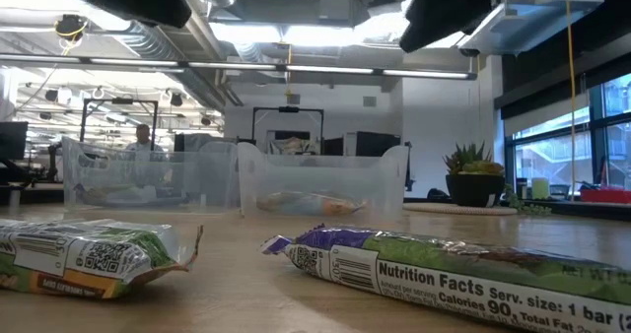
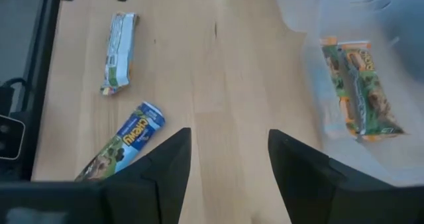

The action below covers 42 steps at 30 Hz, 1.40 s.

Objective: Pick and place Granola Bars by type
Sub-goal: Put the yellow granola bar into the right transparent bin

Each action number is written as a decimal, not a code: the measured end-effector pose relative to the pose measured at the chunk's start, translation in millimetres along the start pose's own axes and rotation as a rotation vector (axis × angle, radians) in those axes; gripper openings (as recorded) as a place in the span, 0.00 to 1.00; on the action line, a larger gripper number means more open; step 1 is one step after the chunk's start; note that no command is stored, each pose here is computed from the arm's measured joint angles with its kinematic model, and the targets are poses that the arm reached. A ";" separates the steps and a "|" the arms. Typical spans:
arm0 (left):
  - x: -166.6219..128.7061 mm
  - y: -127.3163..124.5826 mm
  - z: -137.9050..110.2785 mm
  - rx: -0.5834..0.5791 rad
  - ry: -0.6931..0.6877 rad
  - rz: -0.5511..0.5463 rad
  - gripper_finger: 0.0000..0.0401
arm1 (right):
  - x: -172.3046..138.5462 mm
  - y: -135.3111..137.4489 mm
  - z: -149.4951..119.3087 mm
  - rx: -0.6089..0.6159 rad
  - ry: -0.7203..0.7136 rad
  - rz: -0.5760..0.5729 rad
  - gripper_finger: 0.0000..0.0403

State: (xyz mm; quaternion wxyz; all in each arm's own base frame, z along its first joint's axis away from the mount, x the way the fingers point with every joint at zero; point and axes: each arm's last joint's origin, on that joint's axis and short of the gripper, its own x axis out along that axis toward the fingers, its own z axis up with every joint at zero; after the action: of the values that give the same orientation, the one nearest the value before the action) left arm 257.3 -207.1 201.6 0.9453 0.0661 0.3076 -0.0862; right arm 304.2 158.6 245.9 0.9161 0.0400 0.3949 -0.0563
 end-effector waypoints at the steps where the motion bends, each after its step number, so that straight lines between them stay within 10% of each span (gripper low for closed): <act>1: 3.9 -5.3 -0.3 -0.001 0.000 0.010 0.58 | 1.1 1.2 -1.2 0.002 0.004 -0.001 0.51; 29: 64.7 -38.8 -49.7 -0.161 0.349 0.072 0.57 | 22.9 10.4 -12.7 0.045 0.047 -0.020 0.51; 42: 65.1 -37.1 -52.1 -0.182 0.350 0.112 0.33 | 22.9 10.2 -13.0 0.032 0.050 -0.022 0.51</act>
State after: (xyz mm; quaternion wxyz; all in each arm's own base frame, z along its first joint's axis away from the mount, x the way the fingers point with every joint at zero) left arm 271.9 -242.0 118.6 0.8827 0.0115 0.4696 0.0076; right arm 311.9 168.6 220.6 0.9046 0.0517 0.4170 -0.0719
